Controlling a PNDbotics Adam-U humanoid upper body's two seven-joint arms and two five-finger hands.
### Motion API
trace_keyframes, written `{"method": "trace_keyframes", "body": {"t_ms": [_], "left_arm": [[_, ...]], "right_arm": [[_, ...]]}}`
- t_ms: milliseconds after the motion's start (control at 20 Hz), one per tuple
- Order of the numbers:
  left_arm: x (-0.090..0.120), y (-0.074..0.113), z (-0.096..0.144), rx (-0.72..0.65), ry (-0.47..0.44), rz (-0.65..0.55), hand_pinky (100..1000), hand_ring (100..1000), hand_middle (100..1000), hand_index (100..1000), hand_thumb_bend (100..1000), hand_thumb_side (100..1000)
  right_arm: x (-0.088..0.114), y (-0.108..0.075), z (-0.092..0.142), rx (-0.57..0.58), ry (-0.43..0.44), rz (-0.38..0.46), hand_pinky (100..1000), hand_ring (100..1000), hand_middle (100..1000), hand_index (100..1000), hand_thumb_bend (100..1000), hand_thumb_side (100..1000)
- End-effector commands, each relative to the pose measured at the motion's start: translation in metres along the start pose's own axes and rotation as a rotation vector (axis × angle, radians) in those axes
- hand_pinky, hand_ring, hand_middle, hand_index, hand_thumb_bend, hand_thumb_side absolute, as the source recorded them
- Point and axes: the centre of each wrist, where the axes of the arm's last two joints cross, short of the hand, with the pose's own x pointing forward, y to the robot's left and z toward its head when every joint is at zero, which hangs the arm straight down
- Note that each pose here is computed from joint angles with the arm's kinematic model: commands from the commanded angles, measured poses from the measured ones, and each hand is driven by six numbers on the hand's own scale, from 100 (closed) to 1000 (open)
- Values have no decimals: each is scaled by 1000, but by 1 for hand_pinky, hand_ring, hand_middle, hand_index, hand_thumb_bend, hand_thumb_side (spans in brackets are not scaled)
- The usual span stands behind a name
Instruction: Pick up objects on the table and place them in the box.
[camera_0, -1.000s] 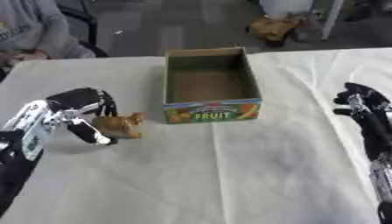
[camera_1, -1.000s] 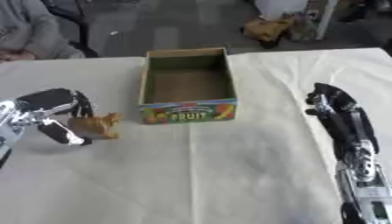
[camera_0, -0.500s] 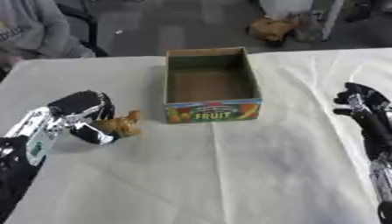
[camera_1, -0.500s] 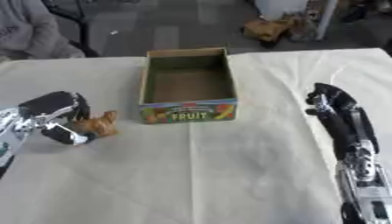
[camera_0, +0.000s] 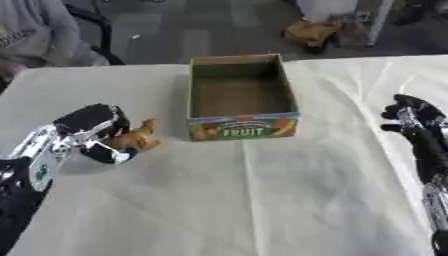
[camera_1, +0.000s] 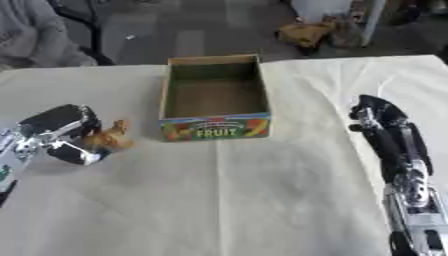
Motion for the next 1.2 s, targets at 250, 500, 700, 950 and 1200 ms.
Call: {"method": "trace_keyframes", "body": {"t_ms": [250,500,700,950,1200], "left_arm": [[-4,37,8,73,-7,-28,149,229,243,374,252,247],[9,78,8,171,-72,-59,156,236,249,381,262,235],[20,103,-1,229,-111,-63,164,244,256,390,266,223],[33,122,-23,257,-156,-80,179,257,268,400,312,231],[44,126,-50,265,-175,-93,190,265,276,373,333,238]], "right_arm": [[7,-3,-4,-5,-23,16,649,715,618,784,100,539],[7,-4,-3,-6,-21,17,648,715,618,783,100,540],[6,-2,-3,-3,-18,14,648,716,618,783,100,541],[6,1,-3,8,-16,8,648,717,618,783,100,542],[6,4,-3,17,-18,3,648,717,618,783,100,548]]}}
